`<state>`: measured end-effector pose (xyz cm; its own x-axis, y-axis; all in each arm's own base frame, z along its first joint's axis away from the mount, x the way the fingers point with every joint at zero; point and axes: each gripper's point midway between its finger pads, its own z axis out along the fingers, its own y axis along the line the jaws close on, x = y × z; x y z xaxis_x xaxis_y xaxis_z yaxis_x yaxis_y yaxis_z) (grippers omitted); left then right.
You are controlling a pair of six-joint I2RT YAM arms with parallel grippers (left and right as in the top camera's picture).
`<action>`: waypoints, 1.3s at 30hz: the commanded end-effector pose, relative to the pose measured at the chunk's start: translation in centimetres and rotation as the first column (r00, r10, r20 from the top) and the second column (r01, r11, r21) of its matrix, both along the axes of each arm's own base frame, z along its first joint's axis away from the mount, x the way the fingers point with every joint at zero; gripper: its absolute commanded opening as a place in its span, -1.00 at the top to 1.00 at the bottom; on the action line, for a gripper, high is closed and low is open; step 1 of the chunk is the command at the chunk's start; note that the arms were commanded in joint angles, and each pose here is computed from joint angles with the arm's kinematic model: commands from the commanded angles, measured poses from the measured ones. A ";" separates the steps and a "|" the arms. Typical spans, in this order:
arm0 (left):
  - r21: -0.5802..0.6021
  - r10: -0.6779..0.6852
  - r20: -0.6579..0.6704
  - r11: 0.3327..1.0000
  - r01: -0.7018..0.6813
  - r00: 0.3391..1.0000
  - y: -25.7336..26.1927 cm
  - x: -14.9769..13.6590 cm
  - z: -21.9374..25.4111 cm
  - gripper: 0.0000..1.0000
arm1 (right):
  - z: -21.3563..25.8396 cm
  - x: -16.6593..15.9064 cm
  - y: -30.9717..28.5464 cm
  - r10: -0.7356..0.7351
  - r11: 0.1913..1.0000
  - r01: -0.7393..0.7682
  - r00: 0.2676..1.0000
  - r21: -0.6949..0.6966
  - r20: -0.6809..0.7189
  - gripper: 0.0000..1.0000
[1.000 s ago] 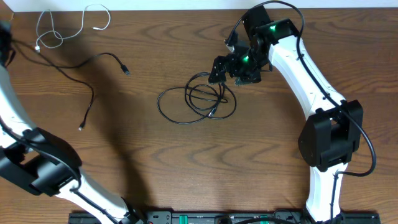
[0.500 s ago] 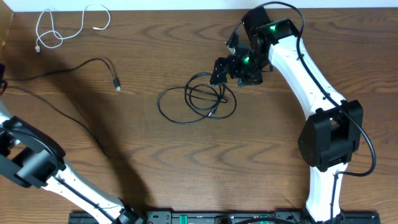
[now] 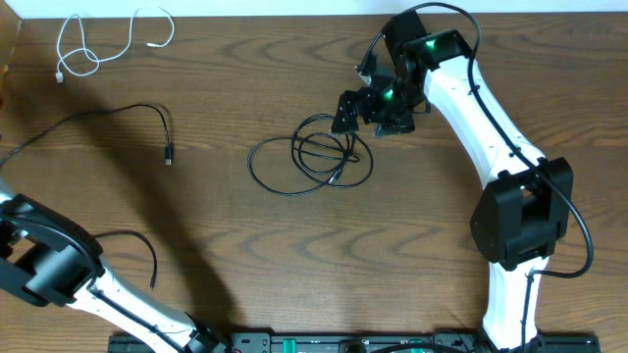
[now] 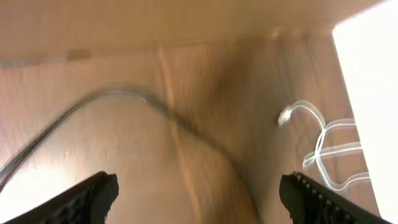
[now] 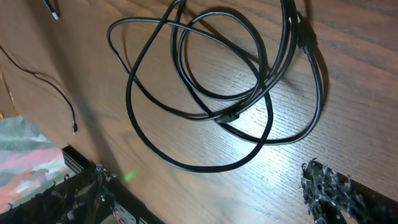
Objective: Untangle cables
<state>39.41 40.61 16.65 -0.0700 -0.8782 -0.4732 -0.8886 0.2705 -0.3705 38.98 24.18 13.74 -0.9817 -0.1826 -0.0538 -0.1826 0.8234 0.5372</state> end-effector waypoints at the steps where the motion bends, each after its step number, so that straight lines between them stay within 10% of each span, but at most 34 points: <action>1: -0.098 -0.054 -0.042 0.994 0.050 0.998 -2.8 -1.1 -0.2 -0.76 | 1.5 -0.4 0.4 0.005 1.000 -0.005 1.000 0.014 0.026 -0.98; 11: -0.258 0.015 -0.423 0.957 -0.136 0.906 -7.0 -9.7 -6.2 -0.76 | 1.6 -0.1 0.4 0.046 0.999 -0.048 0.997 0.015 0.069 -0.98; 21: -0.496 -0.143 -0.359 0.866 -0.059 0.922 -12.7 -9.9 -7.3 -0.76 | 1.6 0.1 0.4 0.047 0.999 -0.048 0.996 0.015 0.078 -0.99; 33: -0.332 -0.105 -0.259 0.943 0.014 0.960 -15.8 -11.3 2.1 -0.77 | 1.4 0.3 0.2 0.043 0.999 -0.043 0.995 -0.004 0.090 -0.99; 39: -0.359 -0.045 -0.300 0.931 -0.070 0.953 -17.7 -13.8 -2.1 -0.80 | 1.4 0.4 0.2 0.043 0.999 -0.043 0.995 -0.004 0.091 -0.98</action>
<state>27.57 23.93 19.47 -0.1821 -0.9671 -0.1778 -0.9434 0.2228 -0.2455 39.68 24.08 13.61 -0.9735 -0.2055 -0.1003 -0.2276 0.8261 0.5156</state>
